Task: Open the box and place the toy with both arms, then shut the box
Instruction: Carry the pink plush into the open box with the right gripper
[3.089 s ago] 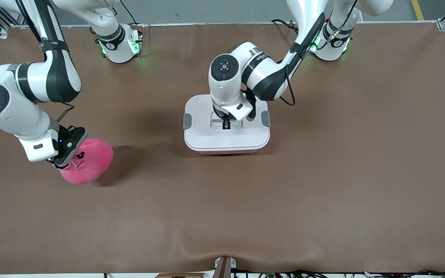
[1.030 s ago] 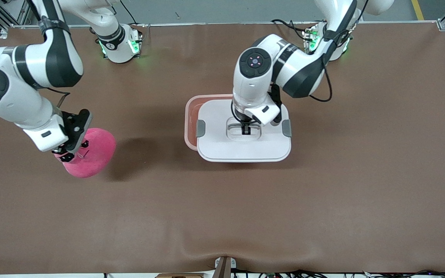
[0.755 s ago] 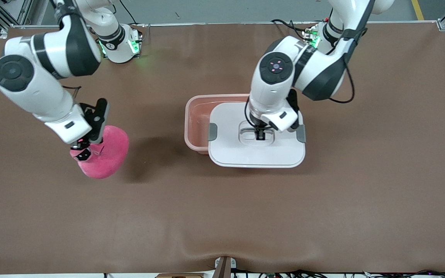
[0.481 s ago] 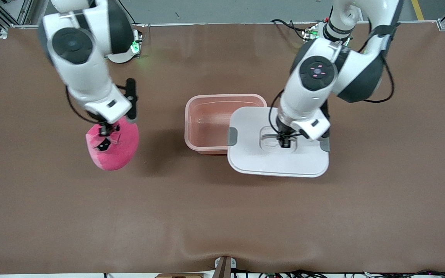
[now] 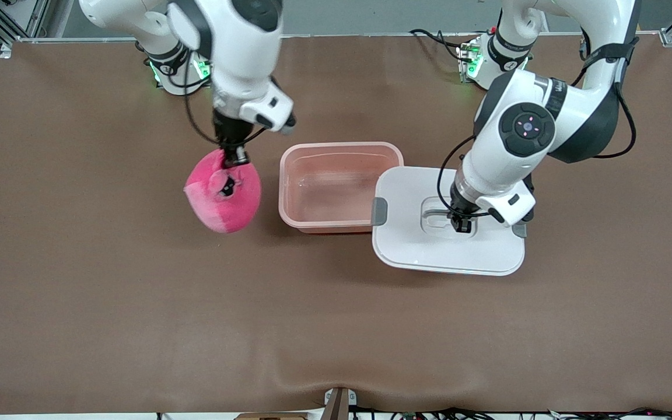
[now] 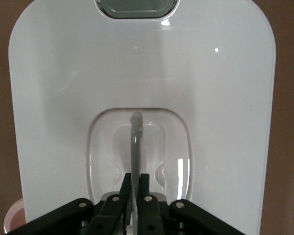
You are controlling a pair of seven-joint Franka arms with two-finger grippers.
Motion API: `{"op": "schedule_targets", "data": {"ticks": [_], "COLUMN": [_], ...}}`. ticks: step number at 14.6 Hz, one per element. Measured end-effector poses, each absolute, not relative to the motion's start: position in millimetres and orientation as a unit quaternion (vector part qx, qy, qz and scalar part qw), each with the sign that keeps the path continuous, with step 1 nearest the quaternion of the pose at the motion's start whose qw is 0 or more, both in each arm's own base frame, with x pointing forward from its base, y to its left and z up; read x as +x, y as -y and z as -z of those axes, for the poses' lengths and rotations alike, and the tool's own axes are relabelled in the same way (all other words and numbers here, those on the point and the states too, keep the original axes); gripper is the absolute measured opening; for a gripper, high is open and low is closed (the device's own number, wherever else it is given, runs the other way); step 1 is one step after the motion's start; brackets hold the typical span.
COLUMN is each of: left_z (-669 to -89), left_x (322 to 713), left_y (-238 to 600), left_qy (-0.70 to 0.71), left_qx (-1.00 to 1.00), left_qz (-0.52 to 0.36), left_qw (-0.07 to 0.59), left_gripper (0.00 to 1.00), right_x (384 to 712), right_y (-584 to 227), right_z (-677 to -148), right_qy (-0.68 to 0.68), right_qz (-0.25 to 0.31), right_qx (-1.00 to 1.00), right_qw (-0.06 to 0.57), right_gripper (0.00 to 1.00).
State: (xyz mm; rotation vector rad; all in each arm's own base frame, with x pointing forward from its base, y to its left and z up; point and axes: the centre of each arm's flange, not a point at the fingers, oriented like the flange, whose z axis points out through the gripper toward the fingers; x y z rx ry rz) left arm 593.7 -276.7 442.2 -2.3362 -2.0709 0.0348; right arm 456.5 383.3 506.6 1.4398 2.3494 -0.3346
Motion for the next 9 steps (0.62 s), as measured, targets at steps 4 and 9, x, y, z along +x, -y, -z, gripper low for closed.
{"op": "schedule_targets", "data": {"ticks": [4,9], "left_z": [-421.9,-386.4], "left_x": [606.2,614.7], "left_y": [232.2,182.0], "left_qy": [0.649,0.640], "left_qx": [-0.761,-0.768], "left_qz": [-0.018,-0.017], "left_qw": [0.021,0.019], "left_gripper": [0.07,0.07], "right_x": [430.4,428.7], "right_y": [-427.1,-471.6], "right_z": [-488.5,-461.5], "right_qy": [-0.834,-0.838], "right_qz": [0.138,0.165], "right_qx": [0.497,0.480], "right_qw": [0.198,0.202], "right_gripper": [0.15,0.15]}}
